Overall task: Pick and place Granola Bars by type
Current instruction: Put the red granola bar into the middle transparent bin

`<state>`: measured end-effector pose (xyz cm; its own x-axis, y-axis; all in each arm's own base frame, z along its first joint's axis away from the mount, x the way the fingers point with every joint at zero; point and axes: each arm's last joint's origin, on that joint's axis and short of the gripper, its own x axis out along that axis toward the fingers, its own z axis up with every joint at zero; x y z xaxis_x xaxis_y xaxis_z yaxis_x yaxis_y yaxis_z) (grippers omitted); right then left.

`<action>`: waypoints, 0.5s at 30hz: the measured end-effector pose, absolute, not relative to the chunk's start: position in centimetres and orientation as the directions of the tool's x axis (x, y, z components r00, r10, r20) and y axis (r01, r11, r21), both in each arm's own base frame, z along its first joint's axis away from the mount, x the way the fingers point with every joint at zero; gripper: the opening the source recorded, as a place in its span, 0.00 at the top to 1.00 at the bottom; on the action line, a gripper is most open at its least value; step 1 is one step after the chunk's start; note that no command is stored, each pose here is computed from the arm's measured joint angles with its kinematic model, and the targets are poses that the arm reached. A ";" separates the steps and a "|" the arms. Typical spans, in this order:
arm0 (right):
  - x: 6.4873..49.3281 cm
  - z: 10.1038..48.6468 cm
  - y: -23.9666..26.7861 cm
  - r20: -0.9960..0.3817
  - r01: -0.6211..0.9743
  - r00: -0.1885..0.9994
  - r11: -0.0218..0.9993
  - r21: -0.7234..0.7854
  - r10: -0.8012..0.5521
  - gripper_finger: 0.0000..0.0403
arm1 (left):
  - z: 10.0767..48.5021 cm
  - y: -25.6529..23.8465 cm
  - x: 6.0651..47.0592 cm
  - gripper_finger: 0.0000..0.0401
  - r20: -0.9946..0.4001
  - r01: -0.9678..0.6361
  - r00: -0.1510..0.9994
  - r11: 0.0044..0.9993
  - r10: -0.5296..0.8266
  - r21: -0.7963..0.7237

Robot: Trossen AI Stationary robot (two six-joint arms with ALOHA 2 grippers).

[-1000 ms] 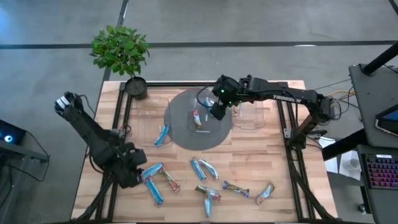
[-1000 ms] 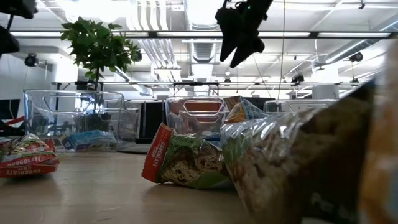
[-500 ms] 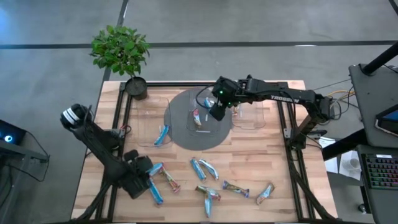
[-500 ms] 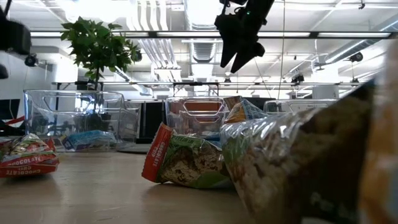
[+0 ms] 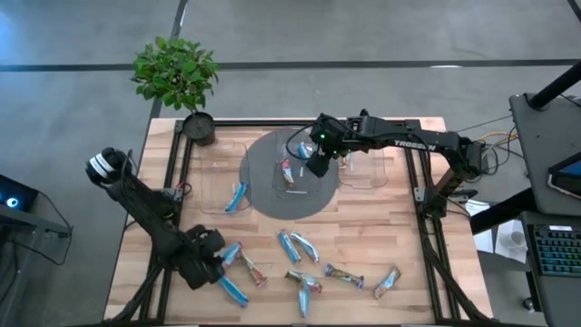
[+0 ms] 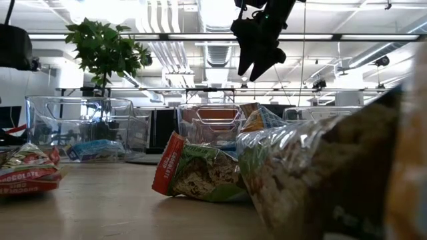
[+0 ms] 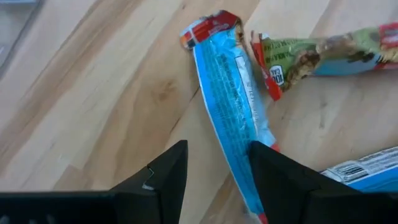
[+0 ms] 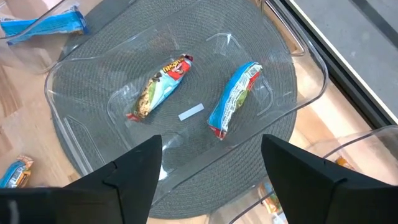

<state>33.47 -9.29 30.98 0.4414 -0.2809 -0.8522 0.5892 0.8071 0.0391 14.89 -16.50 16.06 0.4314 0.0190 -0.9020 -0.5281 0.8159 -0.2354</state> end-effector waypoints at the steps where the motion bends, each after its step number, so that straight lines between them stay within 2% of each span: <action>1: 33.5 31.0 -9.3 -0.853 0.589 0.441 0.807 0.039 -0.281 0.35 | 16.3 -16.3 14.7 0.61 -0.898 -0.532 0.439 0.809 0.011 -0.250; 7: 33.5 30.9 -9.3 -0.853 0.589 0.441 0.807 0.039 -0.281 0.35 | 17.2 -14.9 13.7 0.61 -0.842 -0.554 0.536 0.730 -0.055 -0.400; 12: 33.5 30.9 -9.3 -0.853 0.591 0.440 0.806 0.040 -0.280 0.34 | 16.1 -14.8 13.3 0.61 -0.799 -0.515 0.560 0.664 -0.218 -0.542; 15: 33.5 30.9 -9.3 -0.854 0.600 0.439 0.798 0.048 -0.279 0.34 | 15.7 -15.1 13.5 0.61 -0.784 -0.516 0.566 0.632 -0.255 -0.578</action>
